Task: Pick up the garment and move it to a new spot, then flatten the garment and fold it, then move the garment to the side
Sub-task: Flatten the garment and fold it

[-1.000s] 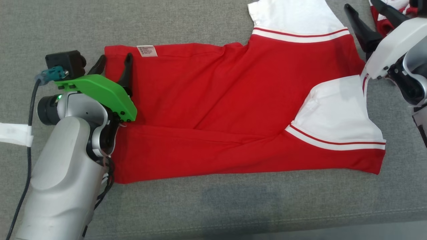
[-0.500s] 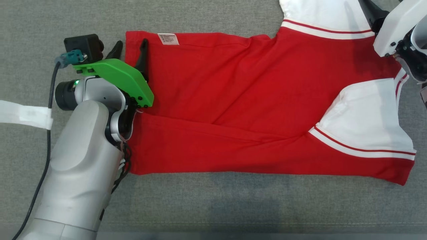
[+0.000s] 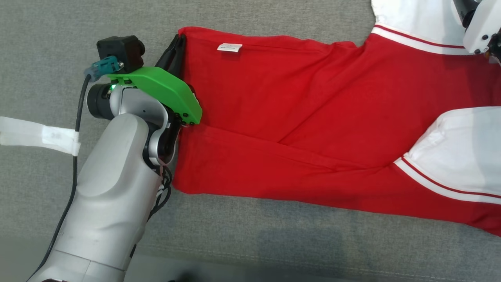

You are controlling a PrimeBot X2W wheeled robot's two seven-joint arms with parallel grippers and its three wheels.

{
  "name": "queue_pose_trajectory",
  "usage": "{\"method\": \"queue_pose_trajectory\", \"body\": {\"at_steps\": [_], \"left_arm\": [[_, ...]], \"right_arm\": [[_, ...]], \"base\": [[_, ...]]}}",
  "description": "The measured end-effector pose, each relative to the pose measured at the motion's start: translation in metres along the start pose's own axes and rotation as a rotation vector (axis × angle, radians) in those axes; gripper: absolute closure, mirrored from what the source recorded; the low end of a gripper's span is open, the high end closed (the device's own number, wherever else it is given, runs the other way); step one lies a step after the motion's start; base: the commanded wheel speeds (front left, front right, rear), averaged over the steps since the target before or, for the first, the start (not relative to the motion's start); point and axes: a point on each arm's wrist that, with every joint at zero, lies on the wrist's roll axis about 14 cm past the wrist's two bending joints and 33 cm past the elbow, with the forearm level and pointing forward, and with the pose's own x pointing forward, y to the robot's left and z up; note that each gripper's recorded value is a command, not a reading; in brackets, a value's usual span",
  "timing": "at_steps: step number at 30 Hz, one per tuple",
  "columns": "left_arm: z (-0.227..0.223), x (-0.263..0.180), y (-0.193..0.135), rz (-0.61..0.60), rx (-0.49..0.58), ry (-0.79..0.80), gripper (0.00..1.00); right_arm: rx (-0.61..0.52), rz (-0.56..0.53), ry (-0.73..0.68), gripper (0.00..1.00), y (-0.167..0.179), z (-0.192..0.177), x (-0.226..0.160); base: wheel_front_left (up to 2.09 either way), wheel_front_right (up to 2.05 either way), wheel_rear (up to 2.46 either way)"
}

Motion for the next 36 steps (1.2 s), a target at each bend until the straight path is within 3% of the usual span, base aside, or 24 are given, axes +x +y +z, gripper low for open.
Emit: {"method": "queue_pose_trajectory", "body": {"at_steps": [6,15,17,18,21,22,28,36], "left_arm": [[0.005,-0.007,0.001,-0.02,0.012,-0.028,1.0],[0.001,-0.011,0.013,-0.001,0.015,-0.036,1.0],[0.0,-0.01,0.012,-0.003,0.016,-0.035,1.0],[-0.001,-0.01,0.011,-0.006,0.01,-0.035,1.0],[0.0,-0.01,0.008,-0.012,0.0,-0.043,1.0],[0.0,-0.01,0.008,-0.013,-0.006,-0.047,1.0],[0.0,-0.007,0.008,-0.005,-0.025,-0.059,1.0],[0.012,-0.006,0.006,-0.002,-0.06,-0.121,1.0]], "right_arm": [[0.015,-0.03,-0.003,0.0,-0.008,0.008,0.016],[0.027,0.02,0.037,0.01,0.016,-0.002,0.039],[0.026,0.017,0.04,0.28,0.015,-0.002,0.04],[0.024,0.015,0.043,0.52,0.014,-0.002,0.039],[0.012,0.016,0.053,0.93,0.013,-0.004,0.037],[0.005,0.018,0.05,1.0,0.014,-0.004,0.037],[-0.024,0.054,0.002,1.0,0.025,0.005,0.031],[-0.02,0.08,-0.215,1.0,0.03,0.048,0.006]], "base": [[0.0,0.0,0.0],[0.0,0.0,0.0],[0.0,0.0,0.0],[0.0,0.0,0.0],[0.0,0.0,0.0],[0.0,0.0,0.0],[0.0,0.0,0.0],[0.0,0.0,0.0]]}}
